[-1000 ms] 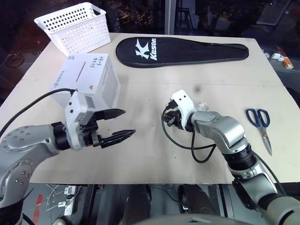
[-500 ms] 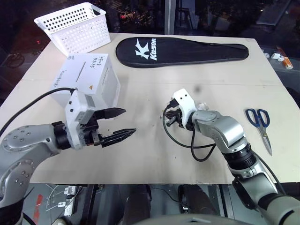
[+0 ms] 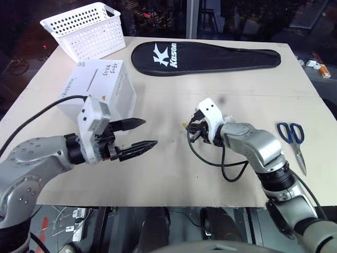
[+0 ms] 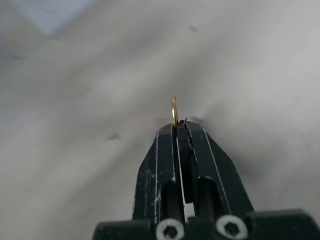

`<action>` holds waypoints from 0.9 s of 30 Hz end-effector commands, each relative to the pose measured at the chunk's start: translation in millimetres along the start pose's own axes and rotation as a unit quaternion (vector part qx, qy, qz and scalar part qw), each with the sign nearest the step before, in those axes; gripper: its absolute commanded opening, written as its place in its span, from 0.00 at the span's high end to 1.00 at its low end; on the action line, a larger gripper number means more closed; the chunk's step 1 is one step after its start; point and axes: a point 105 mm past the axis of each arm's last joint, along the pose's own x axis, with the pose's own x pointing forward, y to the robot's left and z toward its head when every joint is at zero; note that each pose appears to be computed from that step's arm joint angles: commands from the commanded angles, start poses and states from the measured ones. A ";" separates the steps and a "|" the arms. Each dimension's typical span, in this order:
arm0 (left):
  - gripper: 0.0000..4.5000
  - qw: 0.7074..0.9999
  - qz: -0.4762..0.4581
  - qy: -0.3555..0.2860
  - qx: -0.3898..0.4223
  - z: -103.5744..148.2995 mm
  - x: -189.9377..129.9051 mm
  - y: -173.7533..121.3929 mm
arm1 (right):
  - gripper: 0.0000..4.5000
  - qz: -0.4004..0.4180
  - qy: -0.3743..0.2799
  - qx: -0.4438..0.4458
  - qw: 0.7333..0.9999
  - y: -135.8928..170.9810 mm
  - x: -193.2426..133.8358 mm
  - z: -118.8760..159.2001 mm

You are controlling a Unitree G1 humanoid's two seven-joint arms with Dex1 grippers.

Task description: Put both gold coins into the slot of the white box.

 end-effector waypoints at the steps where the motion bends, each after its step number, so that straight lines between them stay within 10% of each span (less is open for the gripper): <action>1: 0.18 0.999 -0.018 -0.034 -0.038 15.2 1.3 1.2 | 1.00 0.099 -0.094 -0.037 0.990 21.0 -34.3 37.2; 7: 0.73 0.995 -0.063 -0.044 -0.059 24.5 10.3 -0.7 | 1.00 0.166 -0.125 -0.059 0.976 29.8 -67.4 57.4; 27: 0.73 0.984 -0.159 -0.065 -0.044 36.6 35.7 -0.2 | 1.00 0.237 -0.163 -0.100 0.952 56.1 -89.1 81.1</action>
